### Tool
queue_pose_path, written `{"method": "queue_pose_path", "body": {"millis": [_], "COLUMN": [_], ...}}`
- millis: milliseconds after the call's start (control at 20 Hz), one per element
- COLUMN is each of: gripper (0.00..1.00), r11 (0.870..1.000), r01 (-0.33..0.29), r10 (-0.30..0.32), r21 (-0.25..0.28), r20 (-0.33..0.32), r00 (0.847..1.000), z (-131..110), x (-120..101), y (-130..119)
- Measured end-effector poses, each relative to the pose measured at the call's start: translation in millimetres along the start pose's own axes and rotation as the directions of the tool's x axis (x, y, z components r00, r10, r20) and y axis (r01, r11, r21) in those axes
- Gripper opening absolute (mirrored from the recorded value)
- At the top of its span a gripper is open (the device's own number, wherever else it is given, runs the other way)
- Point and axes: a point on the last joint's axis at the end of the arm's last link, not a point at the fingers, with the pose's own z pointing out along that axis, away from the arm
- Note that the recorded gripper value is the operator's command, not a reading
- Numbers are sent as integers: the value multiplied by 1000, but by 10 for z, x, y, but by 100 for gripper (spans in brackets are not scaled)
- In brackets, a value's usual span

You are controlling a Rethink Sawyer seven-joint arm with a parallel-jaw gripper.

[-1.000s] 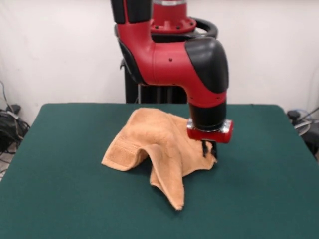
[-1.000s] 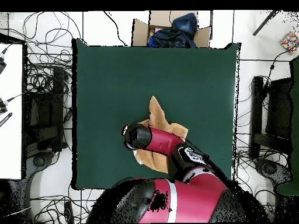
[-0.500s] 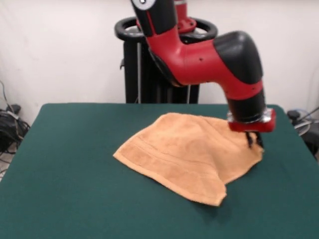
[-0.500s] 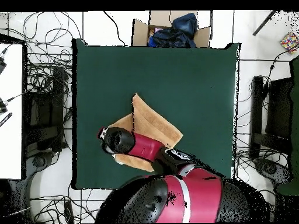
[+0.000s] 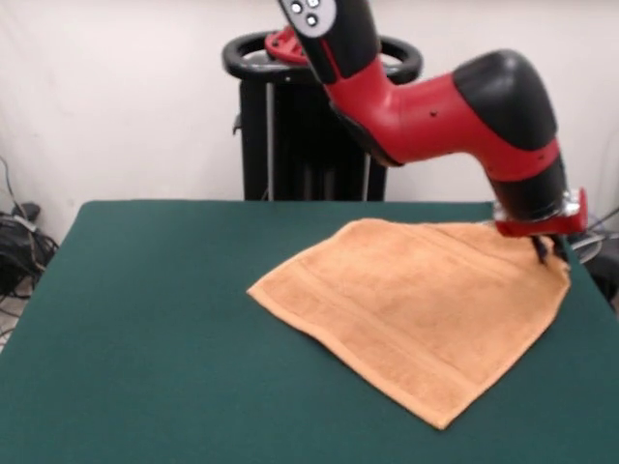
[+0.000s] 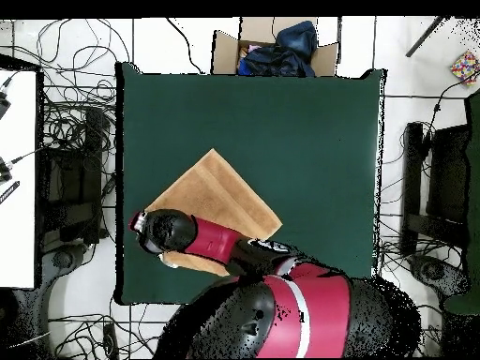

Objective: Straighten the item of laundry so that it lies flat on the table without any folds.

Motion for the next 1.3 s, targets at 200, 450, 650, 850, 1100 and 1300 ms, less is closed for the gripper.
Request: {"method": "queue_pose_path", "body": {"millis": [200,450,650,850,1100,1300], "gripper": [0,100,100,100,100,100], "r11": [1000,999,998,995,982,967], "r01": [-4,37,48,72,107,118], "r10": [4,-36,-47,-70,-113,-136], "r21": [-7,34,46,67,157,225], "r20": [-14,-23,-25,-24,30,67], "r00": [1000,999,999,997,993,988], "z": [66,299,364,418,188,-72], "x": [55,201,239,306,242,156], "y": [108,225,246,290,242,212]}}
